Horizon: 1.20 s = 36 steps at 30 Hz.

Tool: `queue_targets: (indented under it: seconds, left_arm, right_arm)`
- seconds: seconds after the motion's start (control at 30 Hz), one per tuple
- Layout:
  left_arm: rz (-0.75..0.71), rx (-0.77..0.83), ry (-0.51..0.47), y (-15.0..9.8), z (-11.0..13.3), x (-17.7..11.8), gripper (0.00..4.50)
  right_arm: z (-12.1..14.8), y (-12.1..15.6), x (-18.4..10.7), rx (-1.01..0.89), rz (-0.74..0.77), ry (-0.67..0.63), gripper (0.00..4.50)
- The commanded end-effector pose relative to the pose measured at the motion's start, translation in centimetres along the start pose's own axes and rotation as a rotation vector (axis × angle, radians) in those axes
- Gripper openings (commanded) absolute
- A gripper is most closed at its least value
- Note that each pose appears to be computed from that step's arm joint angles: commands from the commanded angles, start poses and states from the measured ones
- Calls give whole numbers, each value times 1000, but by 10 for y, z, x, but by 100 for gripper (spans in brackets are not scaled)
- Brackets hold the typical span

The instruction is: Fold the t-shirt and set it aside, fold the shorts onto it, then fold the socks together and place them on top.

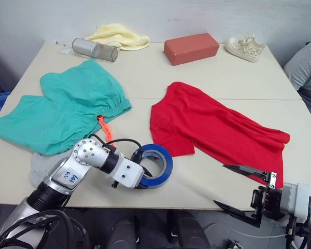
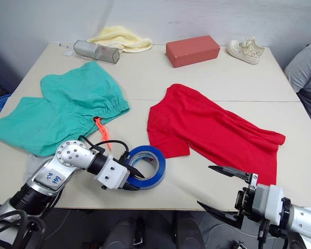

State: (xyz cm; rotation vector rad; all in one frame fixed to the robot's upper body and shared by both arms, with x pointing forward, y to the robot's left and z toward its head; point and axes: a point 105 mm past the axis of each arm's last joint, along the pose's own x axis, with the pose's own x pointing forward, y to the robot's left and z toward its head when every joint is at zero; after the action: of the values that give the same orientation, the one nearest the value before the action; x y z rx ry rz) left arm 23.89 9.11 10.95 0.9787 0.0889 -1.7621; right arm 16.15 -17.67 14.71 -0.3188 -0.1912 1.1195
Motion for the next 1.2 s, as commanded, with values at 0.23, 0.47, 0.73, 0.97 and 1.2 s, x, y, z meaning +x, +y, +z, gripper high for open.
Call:
queue_targets:
  seconds: [0.23, 0.47, 0.73, 0.97, 1.2]
  left_arm:
    - [509, -401, -281, 10, 15, -119, 125]
    - [1319, -740, -214, -56, -45, -263, 125]
    - [1563, -1001, 266, -147, -116, -310, 125]
    - [1501, -1111, 327, -162, -145, -304, 125]
    - [1564, -1045, 310, -156, -150, -314, 283]
  right_arm:
    - [3, -2, 14, -31, 93, -112, 450]
    - [28, -15, 52, -145, 132, -267, 450]
    - [46, -25, 84, -156, 194, -354, 450]
    - [50, -26, 93, -147, 186, -363, 450]
    - [48, -27, 87, -146, 159, -323, 450]
